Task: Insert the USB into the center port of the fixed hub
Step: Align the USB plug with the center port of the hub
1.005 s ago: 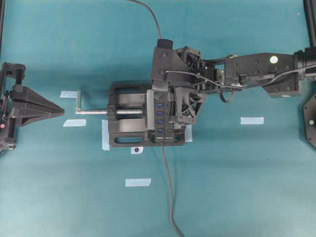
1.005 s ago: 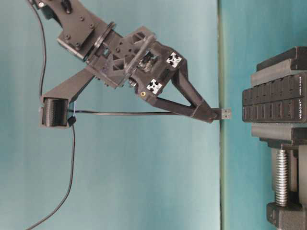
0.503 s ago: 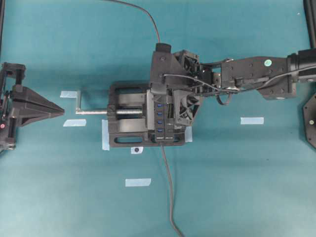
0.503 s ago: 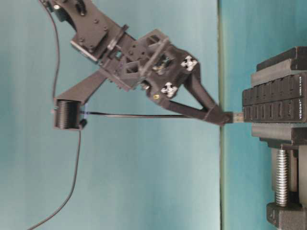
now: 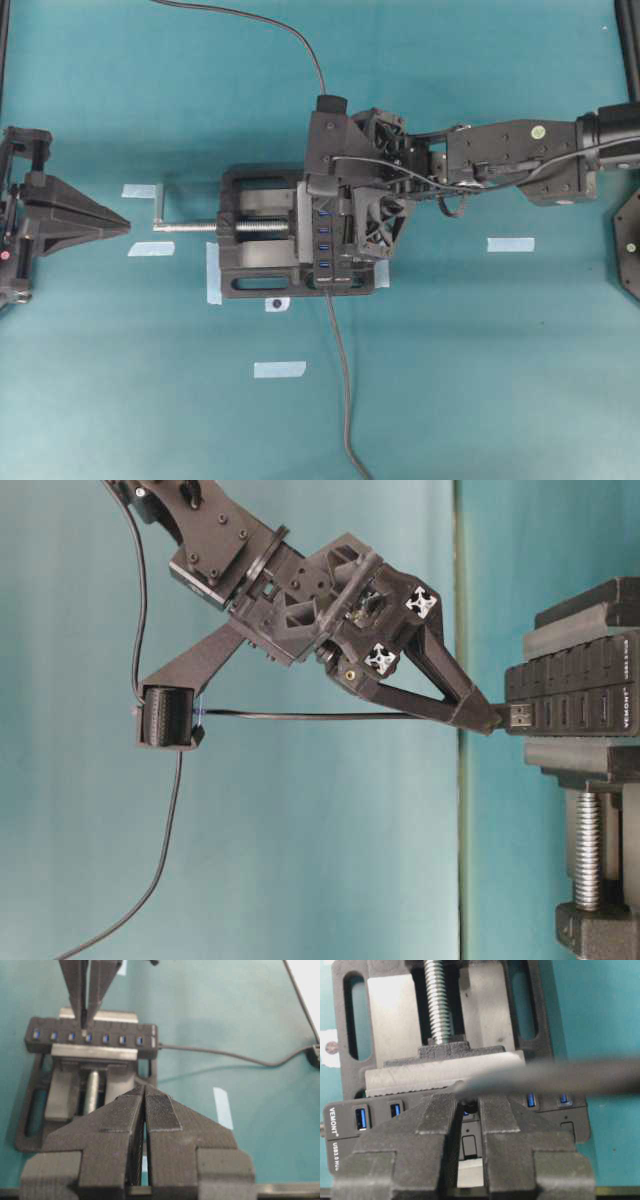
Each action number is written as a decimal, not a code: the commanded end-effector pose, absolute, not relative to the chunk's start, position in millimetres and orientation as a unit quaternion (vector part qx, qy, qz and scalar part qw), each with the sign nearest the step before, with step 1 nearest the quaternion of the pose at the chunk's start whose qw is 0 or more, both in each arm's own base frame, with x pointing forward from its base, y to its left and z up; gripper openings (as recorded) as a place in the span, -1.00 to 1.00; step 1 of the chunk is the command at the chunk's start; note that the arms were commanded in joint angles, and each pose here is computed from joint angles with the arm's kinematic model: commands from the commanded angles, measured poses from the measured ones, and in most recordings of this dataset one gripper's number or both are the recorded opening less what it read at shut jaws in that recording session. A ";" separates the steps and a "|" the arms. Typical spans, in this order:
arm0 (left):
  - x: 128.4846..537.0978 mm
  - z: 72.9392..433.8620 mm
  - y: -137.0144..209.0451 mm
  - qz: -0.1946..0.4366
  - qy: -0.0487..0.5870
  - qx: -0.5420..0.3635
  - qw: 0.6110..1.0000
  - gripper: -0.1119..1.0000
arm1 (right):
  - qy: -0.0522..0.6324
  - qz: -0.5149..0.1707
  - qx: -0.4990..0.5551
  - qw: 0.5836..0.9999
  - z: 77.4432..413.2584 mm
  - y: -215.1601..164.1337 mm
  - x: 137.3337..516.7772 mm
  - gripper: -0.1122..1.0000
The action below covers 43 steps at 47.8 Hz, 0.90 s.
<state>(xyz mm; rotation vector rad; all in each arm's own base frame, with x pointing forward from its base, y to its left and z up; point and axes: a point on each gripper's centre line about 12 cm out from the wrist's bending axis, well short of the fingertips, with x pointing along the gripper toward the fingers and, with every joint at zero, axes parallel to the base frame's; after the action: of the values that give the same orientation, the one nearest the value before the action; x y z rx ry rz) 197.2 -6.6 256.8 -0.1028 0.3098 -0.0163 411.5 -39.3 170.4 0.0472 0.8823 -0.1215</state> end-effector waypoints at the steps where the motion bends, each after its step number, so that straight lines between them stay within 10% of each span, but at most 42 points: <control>1: 199.9 265.4 -6.7 -0.009 0.143 -0.051 0.988 -0.80 | 0.413 -0.057 0.026 0.908 178.2 -36.6 414.1 -0.63; 43: 199.8 264.8 -6.7 -0.009 0.144 -0.051 0.988 -0.80 | 0.422 -0.054 0.026 0.905 170.2 -33.2 411.8 -0.63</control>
<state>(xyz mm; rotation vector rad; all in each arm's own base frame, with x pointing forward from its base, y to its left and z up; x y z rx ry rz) 197.1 -6.6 256.7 -0.1012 0.3113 -0.0163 410.4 -34.4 163.1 0.0491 0.8947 -0.1114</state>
